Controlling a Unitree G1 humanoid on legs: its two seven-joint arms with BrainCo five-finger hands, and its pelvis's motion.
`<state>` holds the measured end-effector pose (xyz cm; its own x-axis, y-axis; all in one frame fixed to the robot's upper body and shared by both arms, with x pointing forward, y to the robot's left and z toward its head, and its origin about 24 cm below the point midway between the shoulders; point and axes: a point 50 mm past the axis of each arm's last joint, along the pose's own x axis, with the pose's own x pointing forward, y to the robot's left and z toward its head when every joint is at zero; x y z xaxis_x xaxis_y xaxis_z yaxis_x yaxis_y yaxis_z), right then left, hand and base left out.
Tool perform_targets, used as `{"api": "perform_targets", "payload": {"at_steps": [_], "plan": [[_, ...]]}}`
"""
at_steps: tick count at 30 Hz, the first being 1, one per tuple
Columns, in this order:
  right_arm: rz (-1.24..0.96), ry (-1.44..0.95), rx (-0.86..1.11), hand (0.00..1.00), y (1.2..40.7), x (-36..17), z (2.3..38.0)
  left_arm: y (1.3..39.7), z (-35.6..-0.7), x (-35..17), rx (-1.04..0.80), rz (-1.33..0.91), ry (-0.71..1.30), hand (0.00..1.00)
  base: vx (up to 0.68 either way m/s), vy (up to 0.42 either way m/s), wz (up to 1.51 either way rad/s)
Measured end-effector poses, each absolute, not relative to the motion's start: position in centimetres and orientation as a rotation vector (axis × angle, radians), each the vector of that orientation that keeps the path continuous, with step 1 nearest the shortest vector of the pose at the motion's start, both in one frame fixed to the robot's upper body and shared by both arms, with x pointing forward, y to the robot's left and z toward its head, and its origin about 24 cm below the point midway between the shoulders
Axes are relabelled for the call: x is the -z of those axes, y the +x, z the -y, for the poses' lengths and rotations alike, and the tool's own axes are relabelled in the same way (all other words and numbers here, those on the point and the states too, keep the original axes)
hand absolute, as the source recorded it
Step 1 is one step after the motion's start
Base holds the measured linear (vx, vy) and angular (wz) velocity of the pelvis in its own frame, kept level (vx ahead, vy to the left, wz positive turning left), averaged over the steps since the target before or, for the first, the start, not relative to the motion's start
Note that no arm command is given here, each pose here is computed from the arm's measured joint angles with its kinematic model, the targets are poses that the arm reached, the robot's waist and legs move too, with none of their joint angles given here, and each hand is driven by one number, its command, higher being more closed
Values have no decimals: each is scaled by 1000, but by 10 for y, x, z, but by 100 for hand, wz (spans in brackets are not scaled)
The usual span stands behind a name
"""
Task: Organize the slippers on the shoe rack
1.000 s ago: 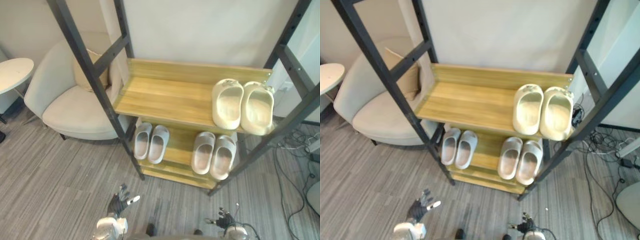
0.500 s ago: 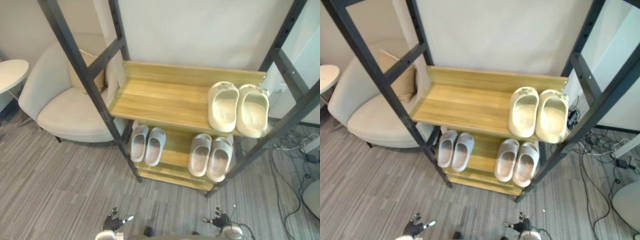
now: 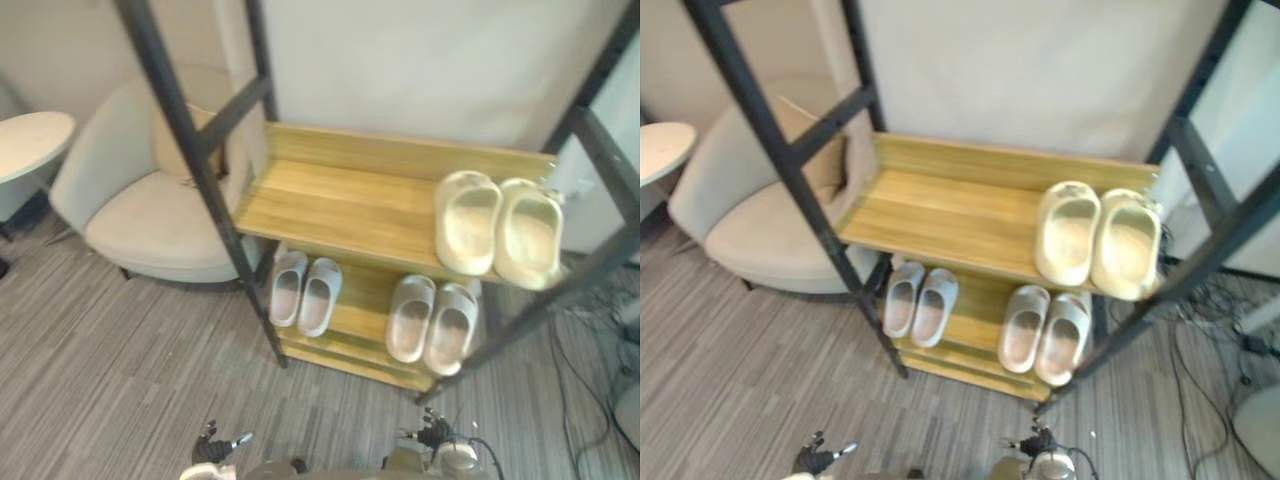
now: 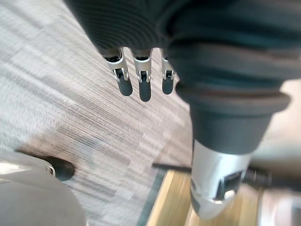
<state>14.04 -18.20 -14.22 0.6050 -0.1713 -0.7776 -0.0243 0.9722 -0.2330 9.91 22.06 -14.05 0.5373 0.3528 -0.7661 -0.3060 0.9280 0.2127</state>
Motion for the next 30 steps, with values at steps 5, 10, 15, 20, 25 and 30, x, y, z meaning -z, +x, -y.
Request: {"api": "perform_targets", "payload": {"at_steps": [5,10,15,20,25,30], "plan": [[-884,-238,139,0,155,135,196,116,-184,142,-356,-904,-40,0,60,-280,127],[-828,-198,137,0,170,128,185,128,-182,135,-352,-849,-47,0,-30,-162,111],[-745,-172,182,0,186,115,185,141,-171,131,-330,-819,-56,0,-102,-31,103],[-840,-161,212,0,170,128,191,143,-165,136,-257,-857,3,0,-76,155,60],[-896,-162,203,0,162,136,189,131,-182,142,-268,-906,61,0,11,129,39],[-883,-165,181,0,175,133,184,121,-192,145,-299,-941,68,0,21,84,21]]}}
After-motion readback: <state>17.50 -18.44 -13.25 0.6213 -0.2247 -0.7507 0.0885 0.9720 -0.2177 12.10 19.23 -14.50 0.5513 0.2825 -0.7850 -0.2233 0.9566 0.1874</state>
